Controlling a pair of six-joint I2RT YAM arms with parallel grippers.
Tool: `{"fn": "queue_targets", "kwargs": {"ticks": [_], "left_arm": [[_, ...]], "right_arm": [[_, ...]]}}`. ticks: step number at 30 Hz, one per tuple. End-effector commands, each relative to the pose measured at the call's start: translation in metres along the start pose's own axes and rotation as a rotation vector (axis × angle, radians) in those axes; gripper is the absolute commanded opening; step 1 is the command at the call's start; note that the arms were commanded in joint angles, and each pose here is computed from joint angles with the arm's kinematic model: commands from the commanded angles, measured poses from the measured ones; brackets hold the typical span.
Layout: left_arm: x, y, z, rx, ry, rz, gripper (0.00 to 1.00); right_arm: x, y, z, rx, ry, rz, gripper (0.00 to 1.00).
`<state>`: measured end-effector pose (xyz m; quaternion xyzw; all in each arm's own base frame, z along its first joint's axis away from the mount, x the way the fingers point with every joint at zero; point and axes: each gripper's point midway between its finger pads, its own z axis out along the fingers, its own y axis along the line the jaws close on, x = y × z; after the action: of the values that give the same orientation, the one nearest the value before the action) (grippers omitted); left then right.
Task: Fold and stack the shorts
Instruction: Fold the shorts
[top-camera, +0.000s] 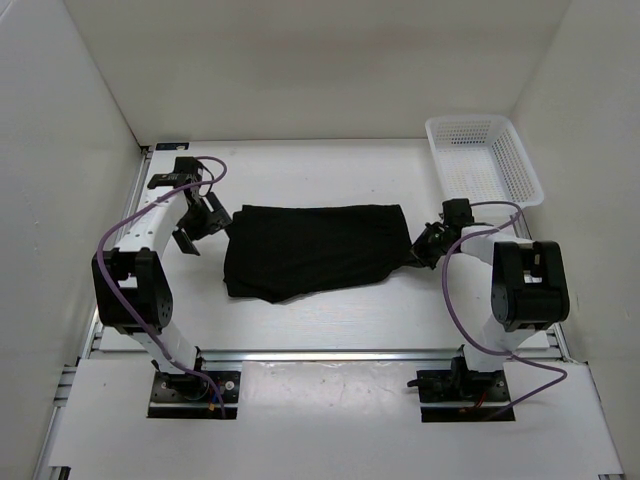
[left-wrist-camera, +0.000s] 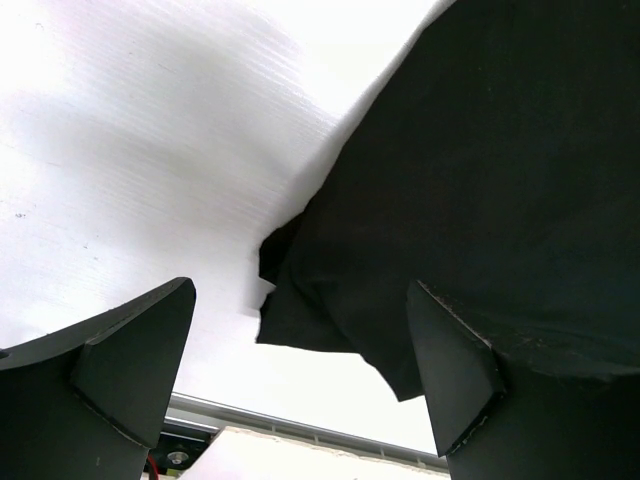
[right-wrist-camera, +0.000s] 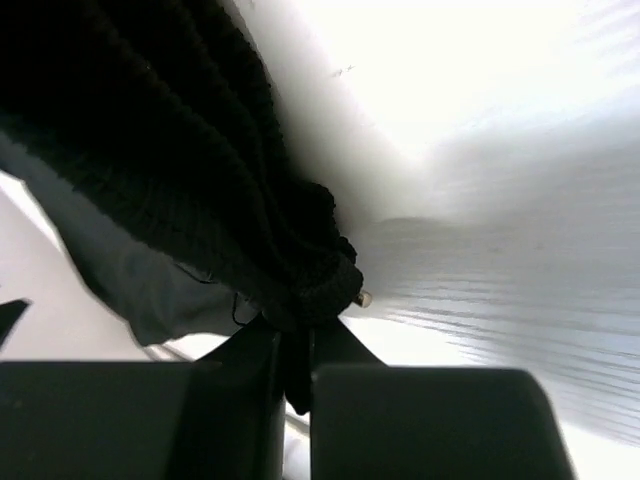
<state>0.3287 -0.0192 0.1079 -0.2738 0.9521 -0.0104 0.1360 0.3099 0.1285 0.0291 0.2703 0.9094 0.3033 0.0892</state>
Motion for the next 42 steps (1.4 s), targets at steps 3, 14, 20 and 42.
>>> {"fn": "queue_targets", "kwargs": {"ticks": [3, 14, 20, 42], "left_arm": [[-0.004, -0.005, -0.02, 0.047, -0.054, 0.009, 0.98], [0.0, -0.018, -0.02, 0.078, -0.036, 0.046, 0.98], [-0.002, -0.02, -0.02, 0.083, -0.044, 0.046, 0.98], [0.035, -0.038, 0.046, 0.086, 0.119, 0.056, 0.7]], "right_arm": [[0.013, -0.033, -0.017, 0.147, 0.014, -0.059, 0.01], [0.025, -0.057, -0.046, 0.243, -0.047, -0.078, 0.99], [0.025, -0.037, -0.025, 0.105, 0.0, 0.019, 0.96], [-0.021, -0.041, -0.058, 0.312, -0.161, -0.139, 0.0]]}}
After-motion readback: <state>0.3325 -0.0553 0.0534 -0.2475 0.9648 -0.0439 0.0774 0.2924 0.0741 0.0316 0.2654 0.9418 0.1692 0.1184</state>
